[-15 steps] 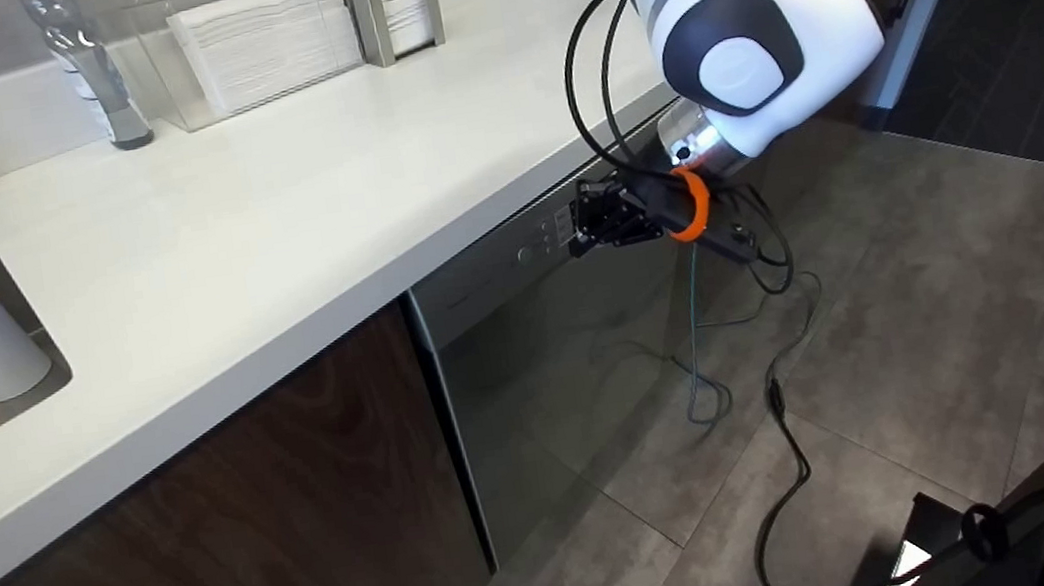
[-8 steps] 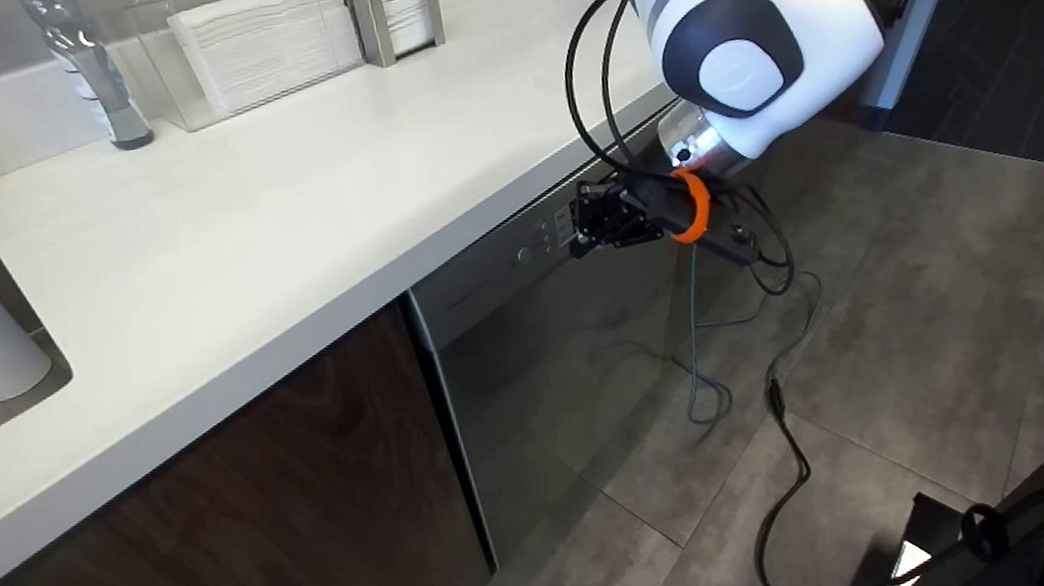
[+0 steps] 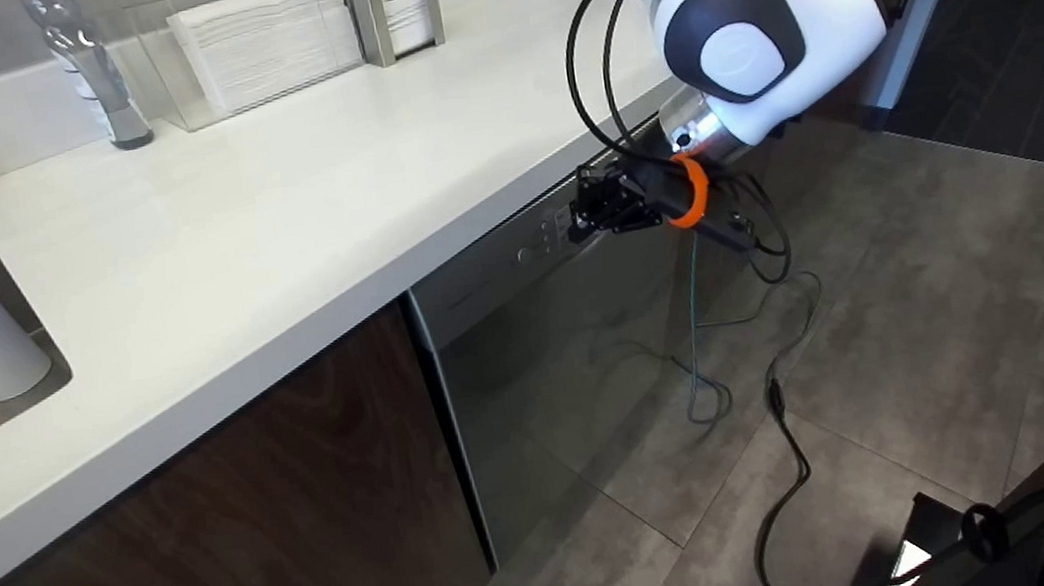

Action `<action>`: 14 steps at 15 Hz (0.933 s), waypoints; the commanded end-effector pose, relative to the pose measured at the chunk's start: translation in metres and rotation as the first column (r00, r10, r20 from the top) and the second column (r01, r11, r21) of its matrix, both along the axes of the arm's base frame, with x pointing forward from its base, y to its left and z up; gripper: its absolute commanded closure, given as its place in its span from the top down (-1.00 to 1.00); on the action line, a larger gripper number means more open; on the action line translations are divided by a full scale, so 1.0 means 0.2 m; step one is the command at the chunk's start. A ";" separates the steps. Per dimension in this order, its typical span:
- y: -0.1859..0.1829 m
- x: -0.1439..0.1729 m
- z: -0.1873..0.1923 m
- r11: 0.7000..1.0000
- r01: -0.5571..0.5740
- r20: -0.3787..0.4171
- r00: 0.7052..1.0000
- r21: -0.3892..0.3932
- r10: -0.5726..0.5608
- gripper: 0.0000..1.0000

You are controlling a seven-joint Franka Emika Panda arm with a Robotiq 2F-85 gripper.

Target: Press a button on the dishwasher

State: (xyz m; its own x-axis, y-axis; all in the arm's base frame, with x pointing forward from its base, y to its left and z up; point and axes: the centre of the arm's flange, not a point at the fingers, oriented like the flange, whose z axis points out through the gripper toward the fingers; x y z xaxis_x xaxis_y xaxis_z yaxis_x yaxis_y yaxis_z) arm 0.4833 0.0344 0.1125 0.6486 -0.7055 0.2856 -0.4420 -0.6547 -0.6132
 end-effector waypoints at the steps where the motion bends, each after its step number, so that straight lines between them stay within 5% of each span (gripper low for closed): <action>1: 0.02 -0.02 0.00 0.999 0.022 0.023 0.999 0.035 -0.022 -1.00; 14: -0.01 0.02 -0.05 0.991 0.080 0.033 0.996 0.106 -0.084 -1.00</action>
